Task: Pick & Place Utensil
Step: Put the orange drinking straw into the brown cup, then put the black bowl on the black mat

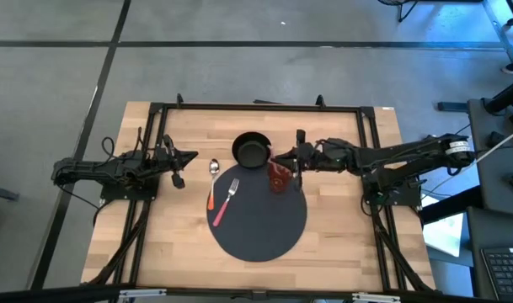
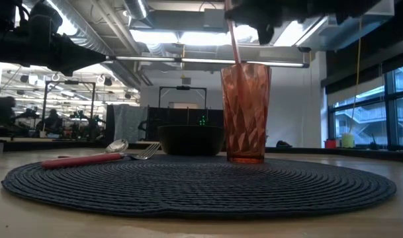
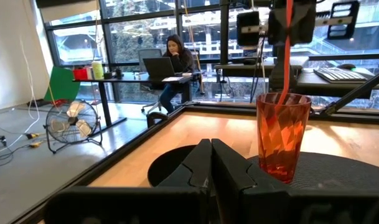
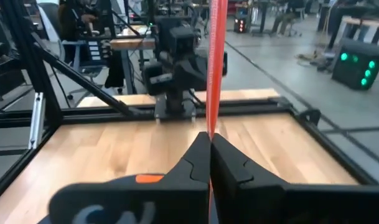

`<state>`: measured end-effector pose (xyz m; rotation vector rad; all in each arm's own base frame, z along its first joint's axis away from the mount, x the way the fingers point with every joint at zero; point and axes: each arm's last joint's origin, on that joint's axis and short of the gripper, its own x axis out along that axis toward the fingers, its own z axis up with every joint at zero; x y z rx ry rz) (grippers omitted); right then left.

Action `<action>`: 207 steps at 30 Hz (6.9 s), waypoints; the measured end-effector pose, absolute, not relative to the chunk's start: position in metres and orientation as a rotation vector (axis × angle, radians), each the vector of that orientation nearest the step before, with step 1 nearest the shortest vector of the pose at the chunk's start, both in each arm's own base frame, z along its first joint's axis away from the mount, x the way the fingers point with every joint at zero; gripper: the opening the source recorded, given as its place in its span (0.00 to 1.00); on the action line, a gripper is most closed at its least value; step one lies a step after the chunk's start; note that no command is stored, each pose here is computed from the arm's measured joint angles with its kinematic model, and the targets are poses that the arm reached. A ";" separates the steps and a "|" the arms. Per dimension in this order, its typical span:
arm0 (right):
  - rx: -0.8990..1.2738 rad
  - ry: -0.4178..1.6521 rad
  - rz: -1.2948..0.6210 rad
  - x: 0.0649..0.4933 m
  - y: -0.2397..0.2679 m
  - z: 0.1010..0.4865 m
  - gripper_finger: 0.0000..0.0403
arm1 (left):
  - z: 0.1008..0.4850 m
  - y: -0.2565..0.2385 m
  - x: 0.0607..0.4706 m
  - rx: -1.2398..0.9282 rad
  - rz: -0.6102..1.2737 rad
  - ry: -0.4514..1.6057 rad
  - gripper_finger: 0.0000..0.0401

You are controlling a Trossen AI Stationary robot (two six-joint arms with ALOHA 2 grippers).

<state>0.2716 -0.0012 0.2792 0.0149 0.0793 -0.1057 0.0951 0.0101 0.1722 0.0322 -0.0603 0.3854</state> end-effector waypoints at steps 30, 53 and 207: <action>0.232 0.107 -0.137 0.261 -0.004 0.245 0.42 | 0.172 0.010 0.095 0.025 0.383 -0.061 0.01; 0.096 0.035 -0.159 0.146 0.004 0.401 0.21 | 0.172 0.010 0.095 0.025 0.381 -0.061 0.01; -0.113 -0.248 -0.107 0.108 0.001 0.217 0.02 | 0.233 -0.106 0.285 0.229 0.016 1.332 0.01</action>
